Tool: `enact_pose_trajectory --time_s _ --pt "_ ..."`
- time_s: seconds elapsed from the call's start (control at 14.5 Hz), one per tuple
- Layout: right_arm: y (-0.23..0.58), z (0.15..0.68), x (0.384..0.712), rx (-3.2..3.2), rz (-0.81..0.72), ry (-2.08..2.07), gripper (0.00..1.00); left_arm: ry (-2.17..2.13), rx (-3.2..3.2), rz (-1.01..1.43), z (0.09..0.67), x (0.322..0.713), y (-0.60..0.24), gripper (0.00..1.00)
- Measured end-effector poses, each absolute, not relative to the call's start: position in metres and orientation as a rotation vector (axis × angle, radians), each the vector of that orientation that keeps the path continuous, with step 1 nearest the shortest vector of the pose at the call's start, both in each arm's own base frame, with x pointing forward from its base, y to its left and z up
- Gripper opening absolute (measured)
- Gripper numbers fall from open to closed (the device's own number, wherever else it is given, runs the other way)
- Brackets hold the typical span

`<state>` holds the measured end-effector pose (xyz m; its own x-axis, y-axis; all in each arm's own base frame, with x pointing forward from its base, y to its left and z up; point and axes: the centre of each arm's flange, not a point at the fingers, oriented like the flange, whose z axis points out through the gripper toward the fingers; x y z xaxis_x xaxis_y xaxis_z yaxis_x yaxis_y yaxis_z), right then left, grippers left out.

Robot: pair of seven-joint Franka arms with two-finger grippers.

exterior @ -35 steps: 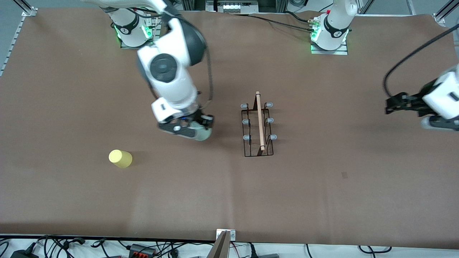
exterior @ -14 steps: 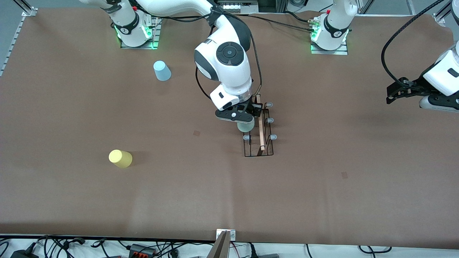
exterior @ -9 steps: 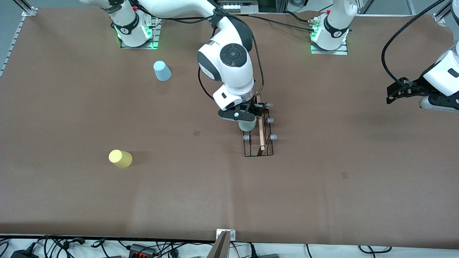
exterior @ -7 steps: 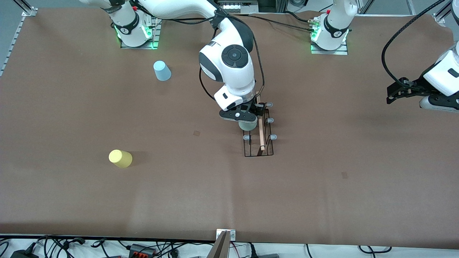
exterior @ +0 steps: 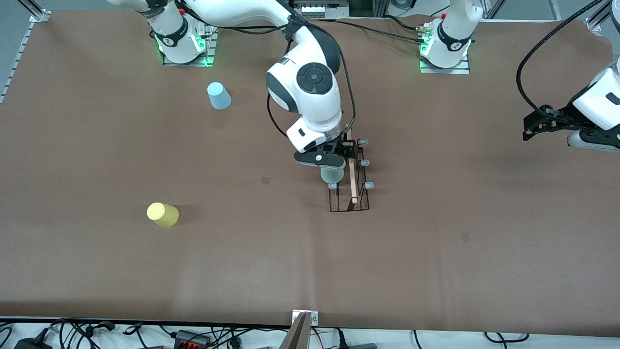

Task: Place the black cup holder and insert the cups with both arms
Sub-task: 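Open the right gripper and lift it off the teal cup, then move the right gripper over to the yellow cup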

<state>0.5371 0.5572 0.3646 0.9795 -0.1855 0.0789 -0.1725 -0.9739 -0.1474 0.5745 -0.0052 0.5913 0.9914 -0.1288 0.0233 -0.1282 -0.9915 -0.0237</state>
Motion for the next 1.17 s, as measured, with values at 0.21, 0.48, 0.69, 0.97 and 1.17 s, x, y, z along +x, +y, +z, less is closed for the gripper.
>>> enact_pose_trajectory --time_s 0.21,0.48,0.69,0.97,1.17 --pt "0.512 0.38 0.563 -3.006 -0.153 0.219 1.0 0.201 -3.113 -0.039 0.591 0.574 -0.005 1.0" --pt "0.396 0.395 0.605 -3.07 -0.123 0.128 1.0 0.201 -3.113 -0.038 0.591 0.574 -0.005 1.0" --pt "0.284 0.385 0.635 -3.106 -0.089 0.033 1.0 0.201 -3.113 -0.037 0.591 0.574 -0.005 1.0" --pt "0.142 0.374 0.657 -3.123 -0.069 -0.088 1.0 0.201 -3.113 -0.037 0.591 0.574 -0.005 1.0" --pt "0.064 0.352 0.66 -3.127 -0.093 -0.107 1.0 0.202 -3.113 -0.037 0.591 0.574 -0.005 1.0"
